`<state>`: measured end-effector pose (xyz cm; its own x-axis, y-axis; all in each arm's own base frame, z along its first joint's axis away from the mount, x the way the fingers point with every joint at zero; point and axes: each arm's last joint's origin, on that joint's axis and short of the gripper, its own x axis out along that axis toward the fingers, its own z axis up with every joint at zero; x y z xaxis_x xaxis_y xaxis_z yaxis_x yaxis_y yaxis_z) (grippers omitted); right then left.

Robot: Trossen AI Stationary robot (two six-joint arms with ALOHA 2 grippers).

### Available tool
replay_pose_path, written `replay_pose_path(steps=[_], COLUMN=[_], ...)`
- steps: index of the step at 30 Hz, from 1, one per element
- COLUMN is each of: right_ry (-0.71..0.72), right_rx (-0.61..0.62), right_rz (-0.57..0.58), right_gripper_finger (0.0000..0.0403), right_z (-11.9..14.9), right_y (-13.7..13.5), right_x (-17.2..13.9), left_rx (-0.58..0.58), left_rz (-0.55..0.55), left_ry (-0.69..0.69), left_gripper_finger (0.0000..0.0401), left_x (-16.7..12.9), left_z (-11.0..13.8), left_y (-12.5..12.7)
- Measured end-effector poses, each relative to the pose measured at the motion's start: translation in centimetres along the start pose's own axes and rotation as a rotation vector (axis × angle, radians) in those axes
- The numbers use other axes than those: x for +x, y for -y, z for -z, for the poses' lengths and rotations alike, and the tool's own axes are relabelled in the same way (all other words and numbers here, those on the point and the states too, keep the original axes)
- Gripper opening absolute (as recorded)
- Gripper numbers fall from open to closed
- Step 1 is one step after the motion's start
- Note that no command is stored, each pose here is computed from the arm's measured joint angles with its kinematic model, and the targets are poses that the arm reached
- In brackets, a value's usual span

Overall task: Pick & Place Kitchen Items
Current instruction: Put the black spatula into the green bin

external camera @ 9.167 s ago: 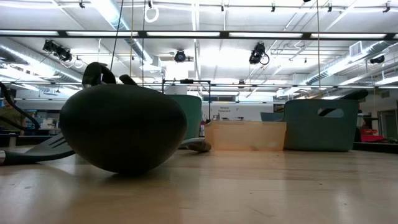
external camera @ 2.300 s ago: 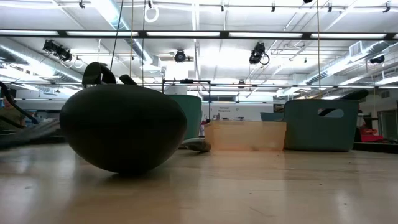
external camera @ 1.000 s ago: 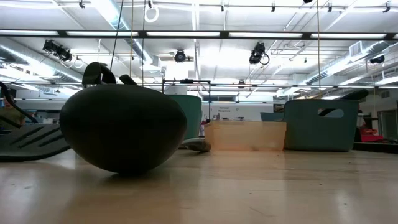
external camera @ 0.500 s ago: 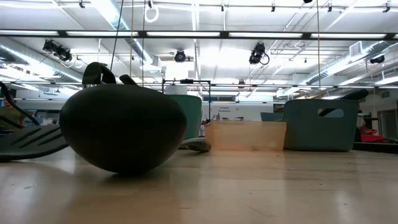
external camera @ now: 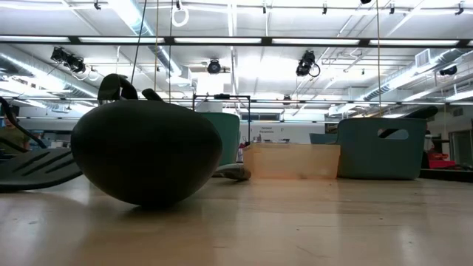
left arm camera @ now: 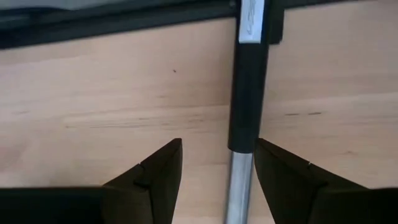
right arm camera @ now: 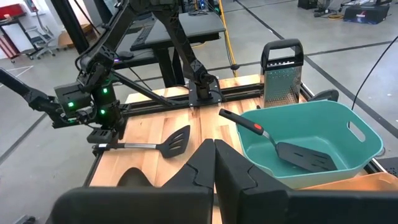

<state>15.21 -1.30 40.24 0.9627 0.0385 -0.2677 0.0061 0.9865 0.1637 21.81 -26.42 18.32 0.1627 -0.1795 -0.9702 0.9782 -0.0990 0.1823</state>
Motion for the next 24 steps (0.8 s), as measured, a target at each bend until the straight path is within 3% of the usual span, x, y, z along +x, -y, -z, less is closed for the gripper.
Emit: replay_pose_path(steps=[18,24], right_ry=[-0.001,-0.001], right_rx=[0.000,0.000], right_rz=[0.000,0.001], right_gripper_finger=[0.0006,0.0006], right_z=[0.0,0.0], right_y=[0.0,0.0], right_x=[0.0,0.0], left_rx=[0.047,0.033], left_rz=[0.029,0.072], left_ry=[-0.052,0.004], left_gripper_finger=[0.0203,0.0201], left_x=[2.4,2.4], left_z=[1.6,1.7], left_y=[1.7,1.5])
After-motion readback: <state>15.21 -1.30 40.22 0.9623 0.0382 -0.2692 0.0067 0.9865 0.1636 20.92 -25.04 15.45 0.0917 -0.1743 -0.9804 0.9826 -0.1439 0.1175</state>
